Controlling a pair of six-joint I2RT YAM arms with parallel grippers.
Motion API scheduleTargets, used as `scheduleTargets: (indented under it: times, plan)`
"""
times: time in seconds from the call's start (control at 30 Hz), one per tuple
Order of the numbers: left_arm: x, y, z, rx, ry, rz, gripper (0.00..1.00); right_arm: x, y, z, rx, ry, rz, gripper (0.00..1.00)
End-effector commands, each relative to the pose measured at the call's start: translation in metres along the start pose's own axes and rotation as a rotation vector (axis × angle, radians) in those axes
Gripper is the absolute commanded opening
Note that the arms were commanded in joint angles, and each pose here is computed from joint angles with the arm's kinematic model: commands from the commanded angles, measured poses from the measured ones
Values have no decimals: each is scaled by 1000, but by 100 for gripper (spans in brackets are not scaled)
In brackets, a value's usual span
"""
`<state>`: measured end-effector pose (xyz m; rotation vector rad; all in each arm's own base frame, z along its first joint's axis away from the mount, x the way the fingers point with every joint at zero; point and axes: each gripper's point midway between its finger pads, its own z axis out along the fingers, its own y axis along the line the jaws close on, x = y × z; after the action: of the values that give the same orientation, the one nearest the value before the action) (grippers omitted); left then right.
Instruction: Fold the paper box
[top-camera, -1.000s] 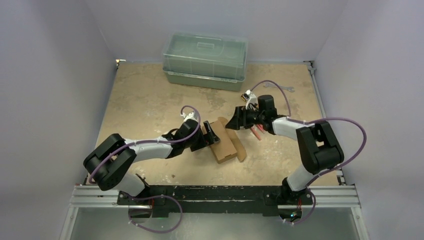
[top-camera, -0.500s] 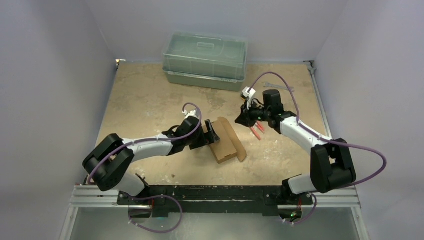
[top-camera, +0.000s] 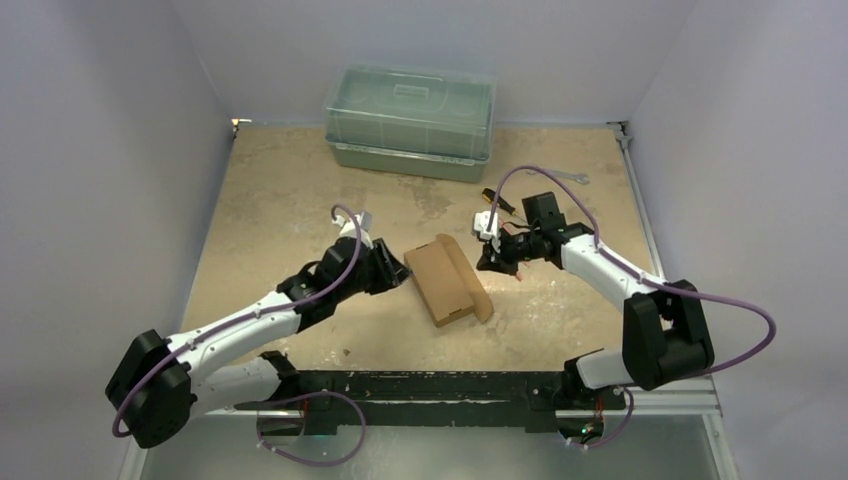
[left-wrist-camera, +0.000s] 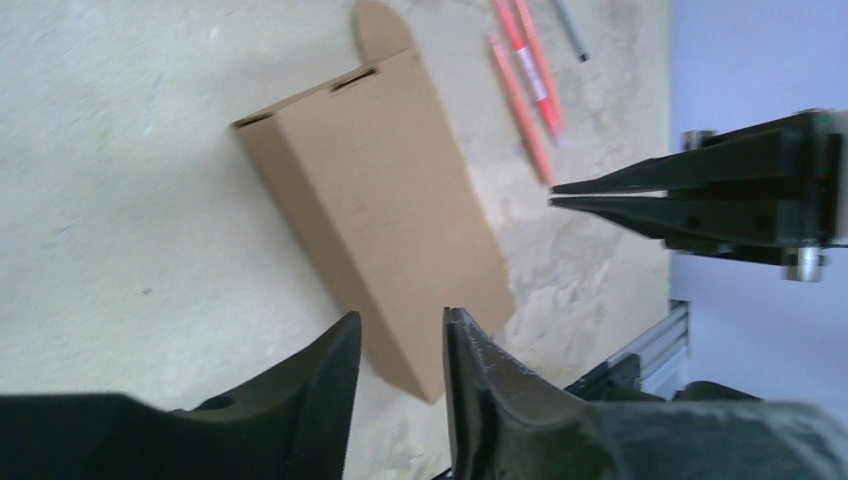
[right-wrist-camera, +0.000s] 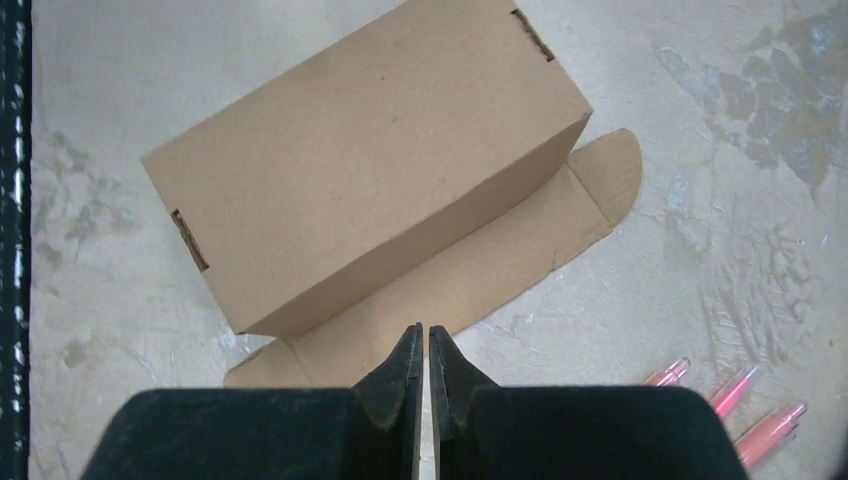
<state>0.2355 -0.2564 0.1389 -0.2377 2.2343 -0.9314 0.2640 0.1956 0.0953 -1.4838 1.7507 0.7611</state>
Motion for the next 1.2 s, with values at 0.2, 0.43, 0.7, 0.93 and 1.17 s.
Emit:
scheduleTargets:
  times: [0.2,0.43,0.7,0.93,1.17]
  plan:
    - [39,52,23,-152,112,-4,21,15,29,21,-116,121,-234,4]
    - [35,48,54,-185,146,51,20,19,47,36,-185,162,-270,2]
    - [22,58,77,-194,146,56,20,18,66,50,-251,178,-268,0]
    - [5,63,94,-206,165,83,20,-2,52,70,-148,191,-167,0]
    - [-14,69,107,-262,184,132,20,-5,55,62,-162,209,-178,14]
